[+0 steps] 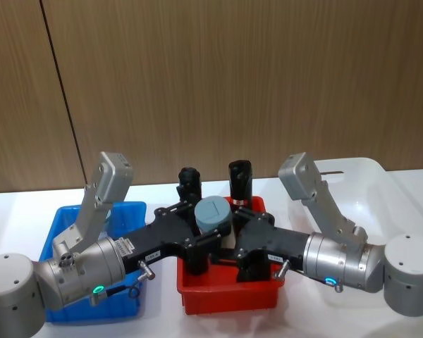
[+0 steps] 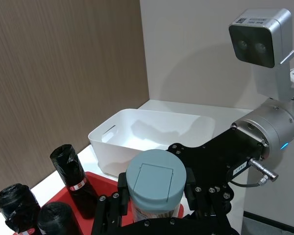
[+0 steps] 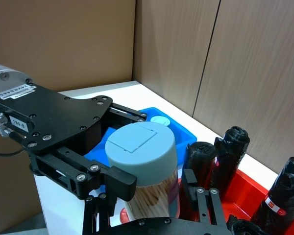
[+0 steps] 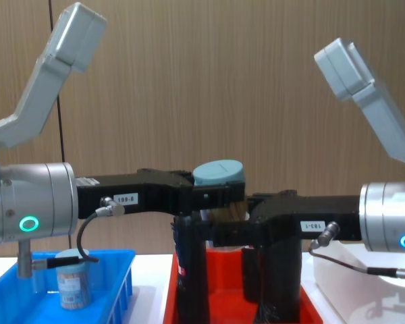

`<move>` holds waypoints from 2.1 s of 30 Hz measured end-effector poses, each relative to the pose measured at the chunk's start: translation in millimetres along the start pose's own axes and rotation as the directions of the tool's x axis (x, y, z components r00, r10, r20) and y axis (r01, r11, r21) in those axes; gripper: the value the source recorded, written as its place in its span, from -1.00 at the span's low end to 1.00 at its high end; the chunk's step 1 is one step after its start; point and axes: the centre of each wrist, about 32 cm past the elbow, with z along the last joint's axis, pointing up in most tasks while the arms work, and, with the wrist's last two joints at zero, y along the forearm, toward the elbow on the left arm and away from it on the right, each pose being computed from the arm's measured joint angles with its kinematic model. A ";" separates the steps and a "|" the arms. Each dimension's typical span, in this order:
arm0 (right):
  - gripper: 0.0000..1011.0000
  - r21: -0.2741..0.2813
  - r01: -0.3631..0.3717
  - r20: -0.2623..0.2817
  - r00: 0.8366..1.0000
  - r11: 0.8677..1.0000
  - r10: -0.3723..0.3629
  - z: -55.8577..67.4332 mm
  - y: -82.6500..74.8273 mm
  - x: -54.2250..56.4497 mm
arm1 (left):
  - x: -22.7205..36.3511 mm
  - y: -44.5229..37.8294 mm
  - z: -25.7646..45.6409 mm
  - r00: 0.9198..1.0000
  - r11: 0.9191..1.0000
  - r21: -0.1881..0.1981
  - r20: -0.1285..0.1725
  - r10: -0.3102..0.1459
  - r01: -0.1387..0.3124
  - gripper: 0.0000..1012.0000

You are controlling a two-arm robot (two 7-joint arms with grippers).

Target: Pick the cotton swabs from the blue box and place them into the white box.

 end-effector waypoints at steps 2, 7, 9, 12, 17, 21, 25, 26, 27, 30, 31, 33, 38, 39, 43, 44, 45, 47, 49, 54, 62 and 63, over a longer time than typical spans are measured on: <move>0.55 -0.001 -0.004 0.002 1.000 1.000 0.004 0.0 0.1 0.1 | 0.0 0.0 0.0 1.000 1.000 0.000 0.000 0.000 0.000 0.31; 0.29 -0.003 -0.012 0.004 1.000 1.000 0.012 -0.2 -0.1 0.7 | 0.0 0.0 0.0 1.000 1.000 0.000 0.000 0.000 0.000 0.45; 0.26 -0.004 -0.014 0.005 1.000 1.000 0.014 -0.4 -0.2 1.1 | 0.0 0.0 0.0 1.000 1.000 0.000 0.000 0.000 0.000 0.60; 0.26 -0.004 -0.015 0.005 1.000 1.000 0.015 -0.6 -0.5 1.8 | 0.0 0.0 0.0 1.000 1.000 0.000 0.000 0.000 0.000 0.74; 0.26 -0.001 -0.018 0.003 1.000 1.000 0.018 -1.3 -1.0 2.6 | 0.0 0.0 0.0 1.000 1.000 0.000 0.000 0.000 0.000 0.98; 0.26 0.001 -0.018 0.003 1.000 1.000 0.018 -1.8 -1.6 3.4 | 0.0 0.0 0.0 1.000 1.000 0.000 0.000 0.000 0.000 0.98; 0.26 0.007 -0.014 0.001 1.000 1.000 0.014 -2.4 -3.3 4.7 | 0.0 0.0 0.0 1.000 1.000 0.000 0.000 0.000 0.000 0.98; 0.26 0.008 -0.012 0.000 1.000 1.000 0.012 -2.5 -3.8 5.2 | 0.0 0.0 0.0 1.000 1.000 0.000 0.000 0.000 0.000 0.98; 0.26 0.010 -0.010 0.000 1.000 1.000 0.010 -2.6 -4.4 5.6 | 0.0 0.0 0.0 1.000 1.000 0.000 0.000 0.000 0.000 0.98; 0.26 0.015 0.001 -0.001 1.000 1.000 0.000 -3.0 -6.9 7.5 | 0.0 0.0 0.0 1.000 1.000 0.000 0.000 0.000 0.000 0.98; 0.26 0.017 0.008 -0.001 1.000 1.000 -0.008 -3.3 -8.8 8.8 | 0.0 0.0 0.0 1.000 1.000 0.000 0.000 0.000 0.000 0.98; 0.26 0.022 0.019 -0.002 1.000 1.000 -0.019 -3.4 -12.0 11.1 | 0.0 0.0 0.0 1.000 1.000 0.000 0.000 0.000 0.000 0.98; 0.26 0.034 0.046 -0.003 0.999 0.998 -0.046 -2.9 -18.9 15.9 | 0.0 0.0 0.0 1.000 1.000 0.000 0.000 0.000 0.000 0.98; 0.26 0.035 0.050 -0.002 0.999 0.998 -0.050 -2.7 -20.2 16.8 | 0.0 0.0 0.0 1.000 1.000 0.000 0.000 0.000 0.000 0.98; 0.26 0.048 0.082 -0.003 0.997 0.995 -0.082 -1.4 -28.4 22.5 | 0.0 0.0 0.0 1.000 1.000 0.000 0.000 0.000 0.000 0.98; 0.26 0.053 0.094 -0.003 0.996 0.994 -0.094 -0.8 -31.5 24.7 | 0.0 0.0 0.0 1.000 1.000 0.000 0.000 0.000 0.000 0.98; 0.26 0.055 0.101 -0.002 0.995 0.993 -0.101 -0.4 -33.7 26.2 | 0.0 0.0 0.0 1.000 1.000 0.000 0.000 0.000 0.000 0.98; 0.26 0.060 0.111 -0.003 0.994 0.992 -0.111 0.1 -36.3 28.0 | 0.0 0.0 0.0 1.000 1.000 0.000 0.000 0.000 0.000 0.98; 0.26 0.064 0.123 -0.002 0.992 0.990 -0.123 0.7 -39.5 30.3 | 0.0 0.0 0.0 1.000 1.000 0.000 0.000 0.000 0.000 0.98; 0.26 0.076 0.163 -0.004 0.987 0.984 -0.163 2.2 -50.5 38.3 | 0.0 0.0 0.0 1.000 1.000 0.000 0.000 0.000 0.000 0.98; 0.26 0.080 0.225 -0.002 0.974 0.971 -0.226 2.5 -64.1 52.1 | 0.0 0.0 0.0 1.000 1.000 0.000 0.000 0.000 0.000 0.98; 0.26 0.080 0.232 -0.002 0.973 0.969 -0.232 2.2 -65.3 53.6 | 0.0 0.0 0.0 1.000 1.000 0.000 0.000 0.000 0.000 0.98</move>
